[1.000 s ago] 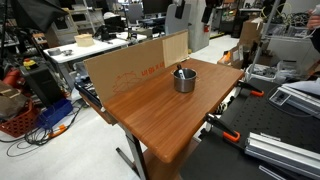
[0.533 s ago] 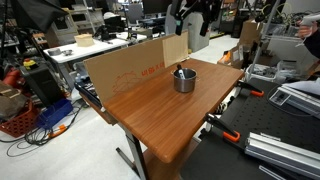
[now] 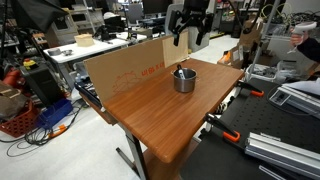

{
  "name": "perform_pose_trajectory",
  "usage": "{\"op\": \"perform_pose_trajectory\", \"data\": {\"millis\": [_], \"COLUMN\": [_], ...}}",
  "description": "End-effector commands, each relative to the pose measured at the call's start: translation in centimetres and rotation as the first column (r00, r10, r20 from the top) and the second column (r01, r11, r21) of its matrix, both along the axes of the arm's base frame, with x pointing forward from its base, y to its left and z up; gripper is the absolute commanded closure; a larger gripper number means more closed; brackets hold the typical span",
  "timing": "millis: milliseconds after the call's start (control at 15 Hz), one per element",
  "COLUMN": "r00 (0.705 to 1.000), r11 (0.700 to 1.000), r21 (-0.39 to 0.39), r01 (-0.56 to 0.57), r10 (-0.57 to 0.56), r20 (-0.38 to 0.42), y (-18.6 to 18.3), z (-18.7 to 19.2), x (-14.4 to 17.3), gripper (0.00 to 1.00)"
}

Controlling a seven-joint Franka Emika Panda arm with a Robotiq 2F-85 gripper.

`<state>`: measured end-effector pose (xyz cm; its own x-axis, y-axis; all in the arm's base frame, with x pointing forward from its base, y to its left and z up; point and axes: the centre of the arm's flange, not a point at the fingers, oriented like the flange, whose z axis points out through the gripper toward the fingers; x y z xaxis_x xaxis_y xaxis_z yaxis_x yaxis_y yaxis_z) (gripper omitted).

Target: Remove the marker from the silver pot and put on the table

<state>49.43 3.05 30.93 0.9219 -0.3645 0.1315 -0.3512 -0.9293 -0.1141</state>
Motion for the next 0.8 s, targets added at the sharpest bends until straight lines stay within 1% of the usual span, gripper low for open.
{"op": "perform_pose_trajectory", "data": {"millis": [0,267,533,733], "r00": [0.999,0.997,0.995,0.995], "r11": [0.999,0.996,0.992,0.991], "r21": [-0.027,-0.055,-0.081,-0.092], "r01": [0.022,0.067,0.098,0.101], "r10": [-0.022,-0.065,-0.097,-0.102], "r20": [0.027,0.038,0.015,-0.004], "y": [0.3,-0.1,-0.8,-0.6], "z": [-1.8,-4.0,-6.0,-7.2], "x": [2.1,3.6,4.8,5.2], "gripper": [0.00,0.00,0.00,0.00]}}
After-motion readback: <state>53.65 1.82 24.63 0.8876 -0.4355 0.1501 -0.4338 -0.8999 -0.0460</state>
